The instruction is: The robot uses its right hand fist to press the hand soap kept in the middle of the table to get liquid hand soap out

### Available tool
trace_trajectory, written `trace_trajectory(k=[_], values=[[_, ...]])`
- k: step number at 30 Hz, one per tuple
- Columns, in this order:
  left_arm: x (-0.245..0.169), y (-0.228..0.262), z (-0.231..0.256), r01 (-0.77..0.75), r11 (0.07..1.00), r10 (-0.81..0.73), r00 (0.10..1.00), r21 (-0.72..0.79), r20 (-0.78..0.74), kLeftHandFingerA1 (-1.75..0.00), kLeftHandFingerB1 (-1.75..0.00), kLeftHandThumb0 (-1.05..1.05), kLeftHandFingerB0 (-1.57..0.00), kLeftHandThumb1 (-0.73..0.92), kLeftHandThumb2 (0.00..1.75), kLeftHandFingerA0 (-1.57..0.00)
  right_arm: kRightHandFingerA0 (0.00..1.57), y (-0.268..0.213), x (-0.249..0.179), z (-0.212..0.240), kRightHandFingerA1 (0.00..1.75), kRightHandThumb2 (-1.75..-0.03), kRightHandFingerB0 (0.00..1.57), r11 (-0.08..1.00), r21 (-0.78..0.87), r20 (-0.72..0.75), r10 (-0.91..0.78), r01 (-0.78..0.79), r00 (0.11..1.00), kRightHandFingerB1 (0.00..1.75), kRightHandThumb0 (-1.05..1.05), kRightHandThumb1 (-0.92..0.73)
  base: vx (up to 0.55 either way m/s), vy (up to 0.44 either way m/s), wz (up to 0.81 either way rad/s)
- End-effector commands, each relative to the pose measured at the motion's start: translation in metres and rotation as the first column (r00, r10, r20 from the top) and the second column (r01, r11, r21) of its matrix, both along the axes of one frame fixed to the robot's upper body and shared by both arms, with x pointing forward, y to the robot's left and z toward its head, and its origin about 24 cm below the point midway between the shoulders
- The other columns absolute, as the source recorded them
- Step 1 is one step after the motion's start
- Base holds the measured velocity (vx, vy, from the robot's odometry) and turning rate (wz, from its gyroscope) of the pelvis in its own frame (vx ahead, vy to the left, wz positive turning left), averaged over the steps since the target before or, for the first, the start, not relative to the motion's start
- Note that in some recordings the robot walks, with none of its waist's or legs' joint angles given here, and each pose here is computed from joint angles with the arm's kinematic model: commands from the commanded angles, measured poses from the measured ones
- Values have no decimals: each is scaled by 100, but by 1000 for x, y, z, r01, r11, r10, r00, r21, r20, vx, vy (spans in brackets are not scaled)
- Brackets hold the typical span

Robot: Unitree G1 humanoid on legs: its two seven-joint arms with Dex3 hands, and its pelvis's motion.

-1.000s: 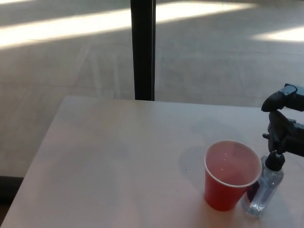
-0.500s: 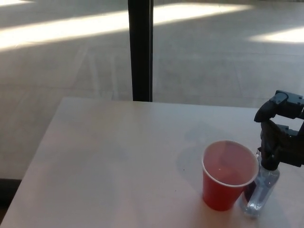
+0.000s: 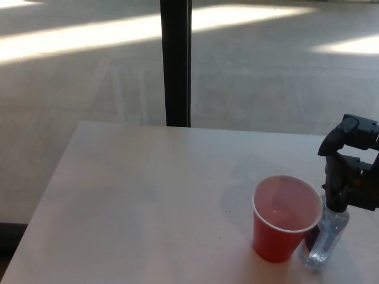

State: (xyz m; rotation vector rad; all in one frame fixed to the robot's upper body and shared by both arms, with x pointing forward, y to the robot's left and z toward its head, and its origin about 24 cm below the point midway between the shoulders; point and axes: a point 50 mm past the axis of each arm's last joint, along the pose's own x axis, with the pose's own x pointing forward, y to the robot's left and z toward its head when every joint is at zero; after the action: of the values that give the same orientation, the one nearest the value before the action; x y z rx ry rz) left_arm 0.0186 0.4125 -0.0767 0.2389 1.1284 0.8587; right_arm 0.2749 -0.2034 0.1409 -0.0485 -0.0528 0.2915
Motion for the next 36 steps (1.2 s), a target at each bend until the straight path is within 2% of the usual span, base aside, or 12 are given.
trace_trajectory(k=[1,20,21,31,36], values=[[1,2,2,3,1000,-3,1000,14,-3,-103,-88,14,-71,39,102,-89,95,-10,-8,-41,175,-109,74,997,-46,-207,-63,54,976,143,-18,-66,0,0,0],[2,2,2,4,1000,-4,1000,14,0,-102,-88,12,-70,38,98,-87,96,-5,-13,-54,175,-108,73,997,27,-239,-70,78,969,139,-17,-67,0,0,0],[2,2,2,4,1000,-4,1000,13,-7,-99,-86,12,-68,40,98,-82,98,-5,-13,-56,175,-108,76,995,43,-246,-75,88,966,136,-17,-67,0,0,0],[0,1,1,-11,1000,11,1000,5,19,-106,-90,14,-70,37,101,-90,100,-7,-13,-61,175,-109,77,989,66,-269,-110,132,957,136,-18,-66,0,0,0],[-1,2,1,-2,1000,2,1000,17,-2,-104,-88,10,-70,40,101,-89,98,-7,-14,-62,175,-102,73,987,76,-277,-117,144,954,137,-21,-69,0,0,0]])
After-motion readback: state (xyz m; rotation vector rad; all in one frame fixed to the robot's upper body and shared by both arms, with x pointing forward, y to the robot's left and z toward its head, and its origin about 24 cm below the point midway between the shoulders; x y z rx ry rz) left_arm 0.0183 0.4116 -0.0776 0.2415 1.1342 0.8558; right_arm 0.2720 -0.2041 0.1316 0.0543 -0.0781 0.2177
